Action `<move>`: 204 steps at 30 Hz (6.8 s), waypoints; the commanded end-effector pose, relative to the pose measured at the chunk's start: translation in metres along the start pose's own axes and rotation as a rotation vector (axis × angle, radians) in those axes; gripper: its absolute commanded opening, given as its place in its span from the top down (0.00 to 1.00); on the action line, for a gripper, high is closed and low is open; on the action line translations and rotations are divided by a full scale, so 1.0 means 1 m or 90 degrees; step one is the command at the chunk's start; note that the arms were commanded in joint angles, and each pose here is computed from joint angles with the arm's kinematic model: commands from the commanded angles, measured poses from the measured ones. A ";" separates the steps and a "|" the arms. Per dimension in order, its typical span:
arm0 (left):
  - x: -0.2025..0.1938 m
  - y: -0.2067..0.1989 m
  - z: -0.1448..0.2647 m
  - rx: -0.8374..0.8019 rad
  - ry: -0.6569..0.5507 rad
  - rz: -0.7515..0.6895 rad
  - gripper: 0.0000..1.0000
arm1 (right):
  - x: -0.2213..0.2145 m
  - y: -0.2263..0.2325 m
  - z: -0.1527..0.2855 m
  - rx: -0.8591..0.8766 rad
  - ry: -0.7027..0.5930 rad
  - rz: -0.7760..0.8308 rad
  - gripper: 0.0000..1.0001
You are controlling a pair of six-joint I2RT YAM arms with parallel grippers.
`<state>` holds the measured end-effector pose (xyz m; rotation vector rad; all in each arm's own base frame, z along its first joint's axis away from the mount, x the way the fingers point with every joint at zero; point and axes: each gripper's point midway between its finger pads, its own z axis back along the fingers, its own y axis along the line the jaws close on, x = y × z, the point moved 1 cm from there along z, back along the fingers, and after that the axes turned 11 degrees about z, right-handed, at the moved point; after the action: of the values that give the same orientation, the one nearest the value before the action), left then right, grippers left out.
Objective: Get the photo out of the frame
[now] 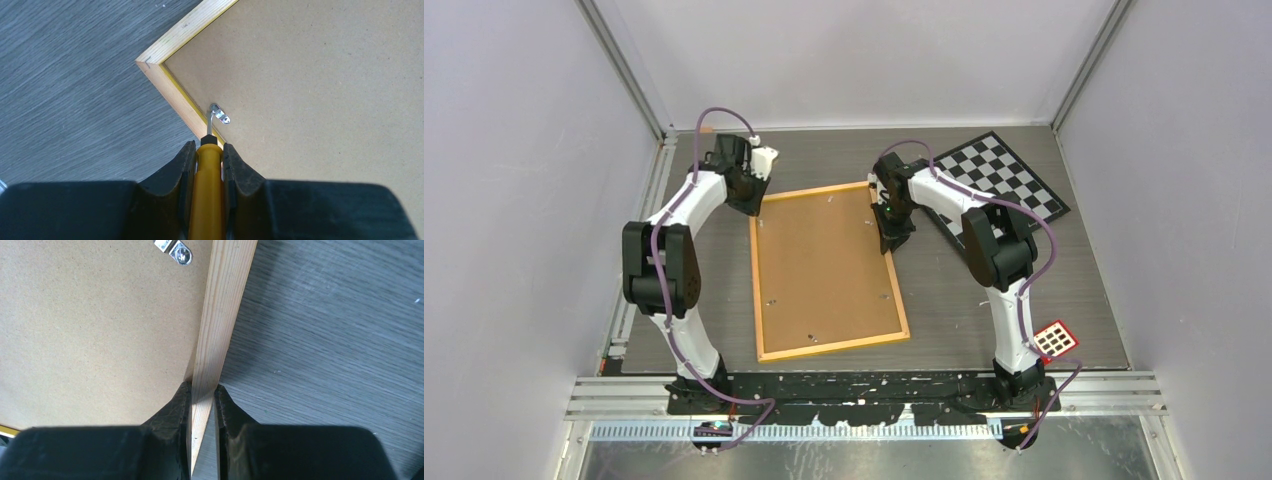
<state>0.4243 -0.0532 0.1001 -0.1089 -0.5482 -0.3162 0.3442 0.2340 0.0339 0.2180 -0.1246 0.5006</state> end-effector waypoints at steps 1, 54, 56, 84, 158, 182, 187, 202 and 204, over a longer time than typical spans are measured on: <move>0.008 -0.003 -0.003 -0.015 -0.016 -0.012 1.00 | -0.027 -0.004 -0.021 -0.009 0.079 0.013 0.99; 0.018 -0.206 0.173 -0.566 0.068 0.092 1.00 | 0.022 0.102 0.177 0.105 -0.428 0.522 0.21; 0.016 -0.212 0.178 -0.597 0.078 0.109 1.00 | 0.020 0.113 0.175 0.114 -0.427 0.542 0.23; 0.022 -0.224 0.169 -0.655 0.078 0.182 0.23 | 0.020 0.141 0.173 0.126 -0.430 0.530 1.00; -0.063 0.065 -0.044 0.191 0.080 0.473 0.91 | 0.018 -0.103 0.166 -0.211 -0.347 -0.077 0.00; -0.037 -0.131 0.048 -0.246 0.036 -0.158 0.31 | 0.033 -0.022 0.117 0.242 -0.294 -0.212 0.01; -0.063 -0.195 0.040 -0.299 0.071 -0.286 0.32 | 0.024 -0.020 0.103 0.250 -0.258 -0.223 0.00; -0.118 -0.235 -0.005 -0.251 0.122 -0.484 0.49 | 0.004 -0.019 0.082 0.258 -0.213 -0.242 0.00; -0.125 -0.235 -0.006 -0.250 0.127 -0.494 0.55 | 0.004 -0.018 0.076 0.269 -0.201 -0.251 0.00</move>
<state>0.2493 -0.2442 0.0399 -0.2760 -0.2704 -1.1300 0.3502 0.1948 0.1082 0.6802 -0.2961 0.0929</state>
